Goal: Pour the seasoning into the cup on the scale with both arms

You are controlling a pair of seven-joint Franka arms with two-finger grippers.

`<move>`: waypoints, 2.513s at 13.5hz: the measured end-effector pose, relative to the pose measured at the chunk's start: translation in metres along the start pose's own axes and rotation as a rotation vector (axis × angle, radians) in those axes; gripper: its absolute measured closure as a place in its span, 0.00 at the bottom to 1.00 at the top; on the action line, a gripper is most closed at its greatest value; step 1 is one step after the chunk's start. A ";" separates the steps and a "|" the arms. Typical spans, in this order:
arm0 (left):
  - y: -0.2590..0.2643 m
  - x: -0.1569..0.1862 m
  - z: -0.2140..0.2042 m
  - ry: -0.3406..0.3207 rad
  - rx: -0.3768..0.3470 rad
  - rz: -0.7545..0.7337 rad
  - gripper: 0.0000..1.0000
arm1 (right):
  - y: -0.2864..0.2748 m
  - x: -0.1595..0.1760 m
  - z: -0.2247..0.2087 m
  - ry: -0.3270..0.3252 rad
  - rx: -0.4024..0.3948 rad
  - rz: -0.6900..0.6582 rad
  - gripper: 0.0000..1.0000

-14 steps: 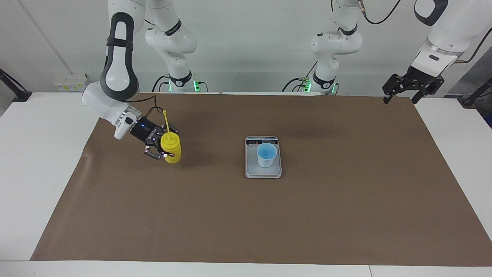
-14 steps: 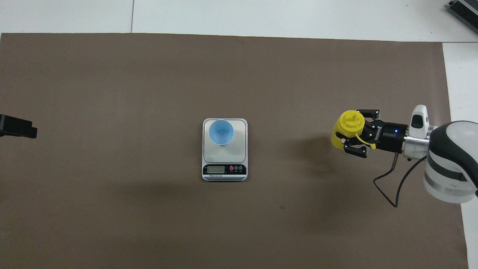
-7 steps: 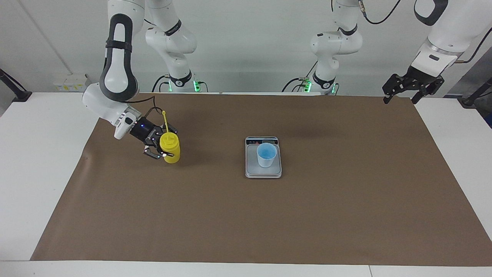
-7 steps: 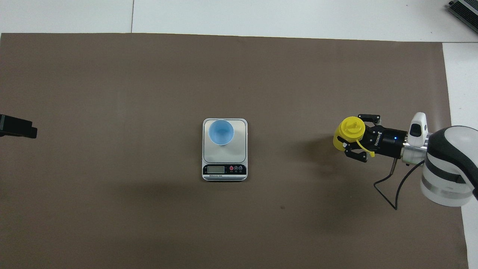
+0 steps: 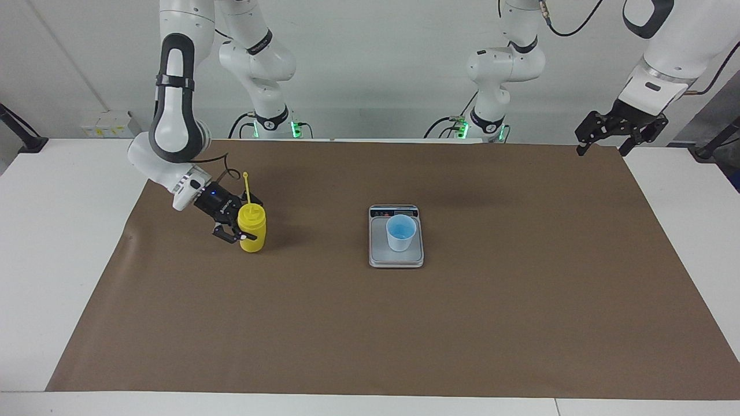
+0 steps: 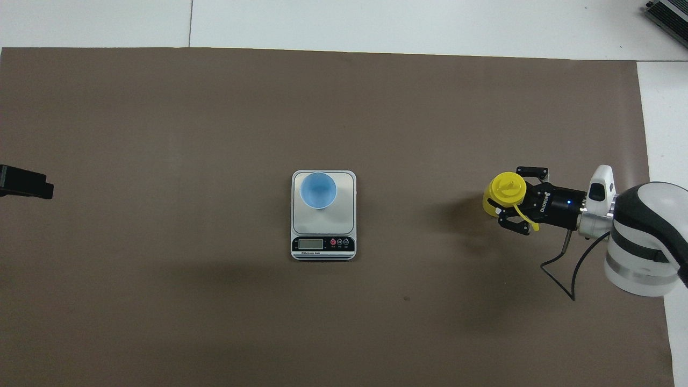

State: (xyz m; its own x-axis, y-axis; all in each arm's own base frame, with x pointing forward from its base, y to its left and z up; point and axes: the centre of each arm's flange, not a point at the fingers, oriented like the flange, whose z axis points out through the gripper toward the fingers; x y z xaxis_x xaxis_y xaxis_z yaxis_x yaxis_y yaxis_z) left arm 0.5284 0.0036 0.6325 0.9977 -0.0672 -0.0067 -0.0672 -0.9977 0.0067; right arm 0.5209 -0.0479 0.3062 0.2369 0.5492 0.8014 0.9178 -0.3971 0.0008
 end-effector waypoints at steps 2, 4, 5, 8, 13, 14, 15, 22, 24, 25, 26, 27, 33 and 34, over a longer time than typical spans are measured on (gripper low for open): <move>0.000 0.000 0.000 0.000 0.000 0.000 0.00 | 0.001 -0.001 -0.001 -0.005 -0.007 -0.058 0.46; 0.000 0.000 0.000 0.000 0.000 0.000 0.00 | 0.002 -0.001 -0.002 -0.010 -0.014 -0.089 0.25; 0.000 0.000 0.000 0.000 0.000 0.000 0.00 | 0.002 0.000 -0.002 -0.010 -0.015 -0.094 0.12; 0.000 0.000 0.000 0.000 0.000 0.000 0.00 | 0.004 0.002 -0.004 -0.010 -0.021 -0.101 0.00; 0.000 0.000 0.000 0.000 0.000 0.000 0.00 | 0.011 -0.010 -0.029 -0.091 -0.010 -0.168 0.00; 0.000 0.000 0.000 0.000 0.000 0.000 0.00 | 0.014 -0.012 -0.036 -0.116 -0.004 -0.188 0.00; 0.000 0.000 0.000 0.000 0.000 0.000 0.00 | 0.017 -0.013 -0.043 -0.142 0.003 -0.211 0.00; 0.000 0.000 0.000 0.000 0.000 0.000 0.00 | 0.039 0.017 -0.098 -0.349 0.035 -0.440 0.00; 0.000 0.000 0.000 0.000 0.000 0.000 0.00 | 0.051 0.039 -0.114 -0.394 0.017 -0.489 0.00; 0.000 0.000 0.000 0.000 0.000 0.000 0.00 | 0.055 0.051 -0.122 -0.424 0.007 -0.484 0.00; 0.000 0.000 0.000 0.000 0.000 0.000 0.00 | 0.056 0.064 -0.128 -0.456 -0.005 -0.452 0.00; 0.000 0.000 0.000 0.000 0.000 0.000 0.00 | 0.055 0.075 -0.132 -0.482 -0.014 -0.402 0.00; 0.000 0.000 0.000 0.000 0.000 0.000 0.00 | 0.032 0.145 -0.110 -0.578 -0.061 -0.190 0.00; 0.000 0.000 0.000 0.000 0.000 0.000 0.00 | 0.031 0.154 -0.108 -0.578 -0.076 -0.151 0.00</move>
State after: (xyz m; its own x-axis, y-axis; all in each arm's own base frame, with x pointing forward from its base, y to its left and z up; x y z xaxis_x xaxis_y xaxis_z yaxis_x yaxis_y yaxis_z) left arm 0.5284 0.0036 0.6325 0.9977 -0.0672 -0.0067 -0.0672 -0.9977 0.0067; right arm 0.5514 -0.0547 0.4940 0.2599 0.9061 0.3337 0.9345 -0.3231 0.1493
